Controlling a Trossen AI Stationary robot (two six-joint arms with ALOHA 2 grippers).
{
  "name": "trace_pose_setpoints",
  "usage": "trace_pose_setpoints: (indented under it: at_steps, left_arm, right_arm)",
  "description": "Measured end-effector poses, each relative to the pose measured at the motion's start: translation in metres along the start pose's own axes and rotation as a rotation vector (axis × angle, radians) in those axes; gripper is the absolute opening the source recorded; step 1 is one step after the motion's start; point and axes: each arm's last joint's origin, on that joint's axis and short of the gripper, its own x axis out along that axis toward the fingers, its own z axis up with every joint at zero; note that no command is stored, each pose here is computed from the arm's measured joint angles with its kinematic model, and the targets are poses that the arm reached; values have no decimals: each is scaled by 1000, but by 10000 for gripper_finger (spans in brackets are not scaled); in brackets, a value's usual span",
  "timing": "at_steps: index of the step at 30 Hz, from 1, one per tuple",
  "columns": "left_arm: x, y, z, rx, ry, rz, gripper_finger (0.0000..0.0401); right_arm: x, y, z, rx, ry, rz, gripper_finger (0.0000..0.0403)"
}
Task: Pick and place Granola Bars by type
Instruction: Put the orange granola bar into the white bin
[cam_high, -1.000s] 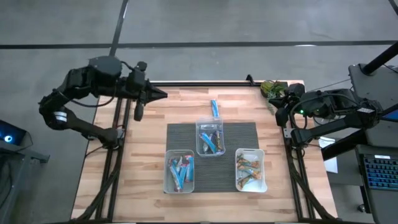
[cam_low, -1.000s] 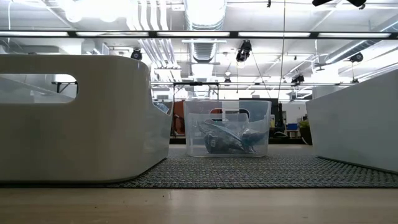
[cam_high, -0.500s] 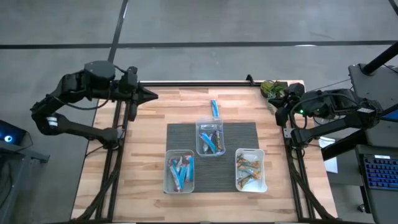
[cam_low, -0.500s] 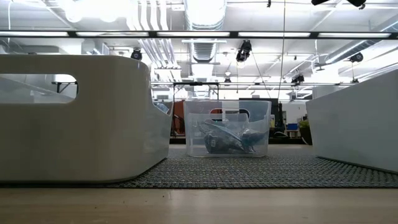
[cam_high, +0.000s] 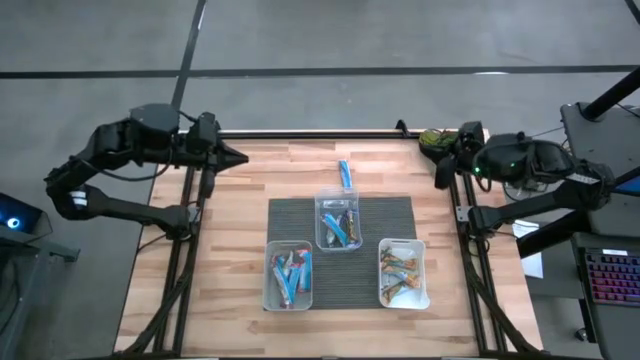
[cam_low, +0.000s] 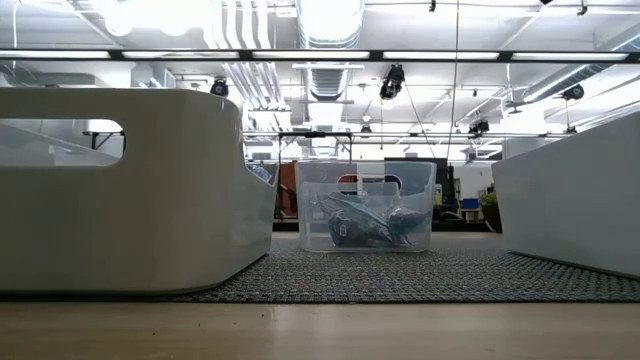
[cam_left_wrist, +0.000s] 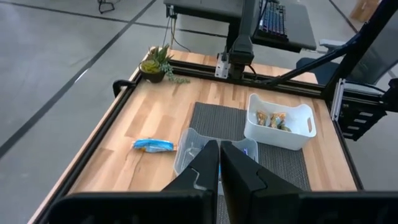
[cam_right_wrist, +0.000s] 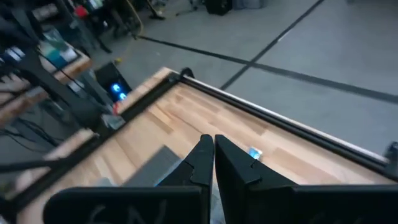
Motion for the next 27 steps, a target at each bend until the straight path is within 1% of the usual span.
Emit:
trace_pose_setpoints:
  at_steps: [3, 5, 8, 14, 21, 27]
  left_arm:
    - [2, 0, -1, -2, 7, 0, 0]
    - [2, 0, -1, -1, 7, 0, 0]
    - [2, 0, -1, 0, 6, 0, 0]
    - [1, 0, -1, 0, 5, 0, 0]
    - [1, 0, -1, -5, 4, 0, 0]
    - [1, 0, -1, -5, 5, 0, 0]
  right_arm:
    - [2, 0, 8, 29, -14, 23, 8]
    - [3, 1, 18, 40, -19, 27, 8]
    - [7, 4, 33, 35, -23, -6, 8]
    - [21, 11, 66, 5, -22, -25, 8]
    - [58, 12, 94, -3, 57, -95, 8]
    - [99, 3, 114, 4, 122, -187, 9]
